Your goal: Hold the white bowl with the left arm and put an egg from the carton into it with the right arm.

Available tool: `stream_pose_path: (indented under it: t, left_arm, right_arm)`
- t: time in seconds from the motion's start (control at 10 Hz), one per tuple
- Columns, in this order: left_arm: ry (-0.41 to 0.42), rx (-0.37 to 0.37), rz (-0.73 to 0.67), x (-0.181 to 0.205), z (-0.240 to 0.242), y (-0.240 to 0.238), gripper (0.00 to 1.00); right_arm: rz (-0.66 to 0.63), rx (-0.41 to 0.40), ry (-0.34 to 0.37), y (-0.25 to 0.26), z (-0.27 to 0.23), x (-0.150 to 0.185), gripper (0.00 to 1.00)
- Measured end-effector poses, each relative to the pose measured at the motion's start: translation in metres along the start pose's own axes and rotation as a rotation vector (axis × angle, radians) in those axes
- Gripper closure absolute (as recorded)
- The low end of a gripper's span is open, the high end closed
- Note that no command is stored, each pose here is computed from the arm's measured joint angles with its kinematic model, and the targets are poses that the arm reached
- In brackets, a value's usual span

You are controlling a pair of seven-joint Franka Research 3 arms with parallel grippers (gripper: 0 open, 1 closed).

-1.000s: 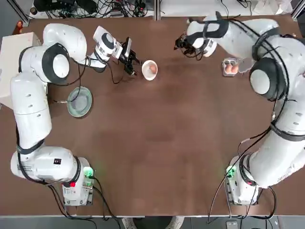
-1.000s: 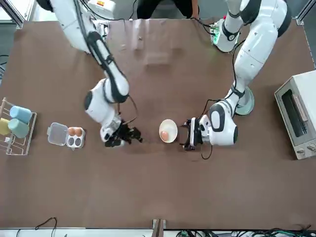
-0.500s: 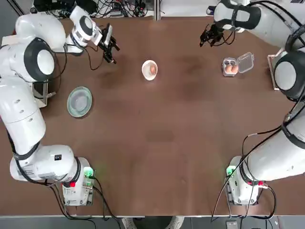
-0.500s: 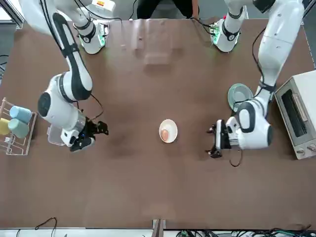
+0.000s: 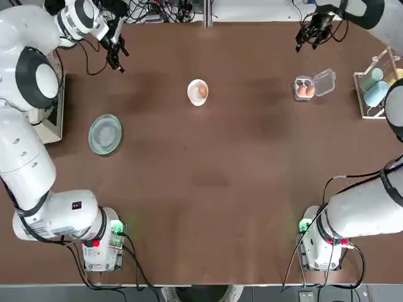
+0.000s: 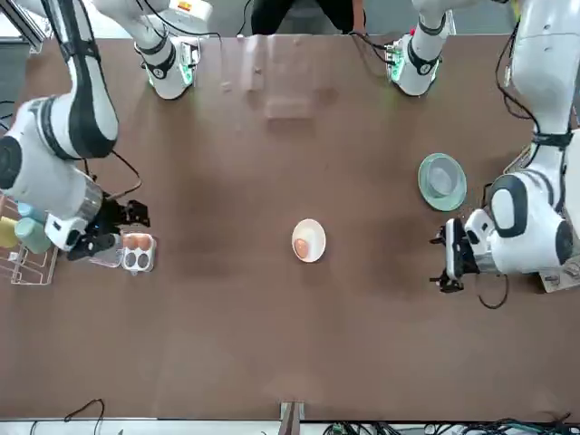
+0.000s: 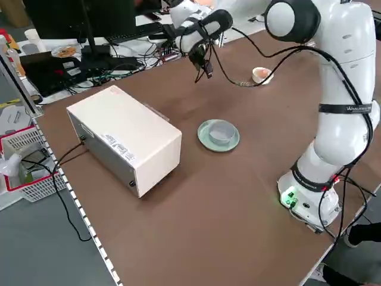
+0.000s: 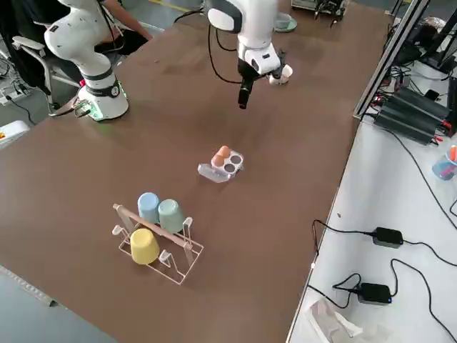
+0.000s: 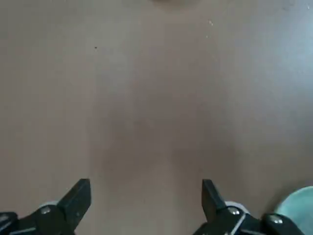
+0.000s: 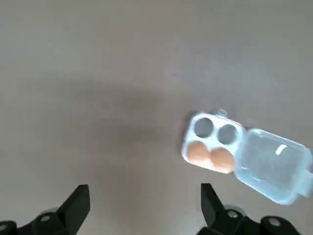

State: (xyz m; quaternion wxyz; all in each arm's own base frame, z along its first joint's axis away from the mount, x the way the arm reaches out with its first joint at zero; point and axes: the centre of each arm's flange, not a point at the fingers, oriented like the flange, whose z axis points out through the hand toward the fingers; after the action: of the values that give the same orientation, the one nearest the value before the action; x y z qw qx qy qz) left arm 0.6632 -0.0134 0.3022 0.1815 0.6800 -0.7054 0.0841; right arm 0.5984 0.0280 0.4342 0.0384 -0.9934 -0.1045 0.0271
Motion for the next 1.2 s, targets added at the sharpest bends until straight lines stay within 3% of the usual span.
stream_pose_path:
  t: [0.2, 0.4, 0.9, 1.2]
  left_arm:
    - [-0.096, 0.023, -0.093, 0.013, -0.036, 0.005, 0.00]
    - [-0.152, 0.093, -0.268, 0.026, -0.079, 0.015, 0.00]
    - [-0.176, 0.261, -1.037, 0.058, -0.137, 0.059, 0.00]
    - [-0.175, 0.295, -1.125, 0.089, -0.142, 0.078, 0.00]
  right_arm:
    - [0.055, -0.043, -0.026, 0.023, -0.045, -0.017, 0.00]
    - [0.162, -0.062, -0.032, 0.032, -0.099, -0.035, 0.00]
    - [0.291, -0.074, 0.043, 0.029, -0.138, -0.038, 0.00]
    - [0.302, -0.075, 0.050, 0.035, -0.140, -0.039, 0.00]
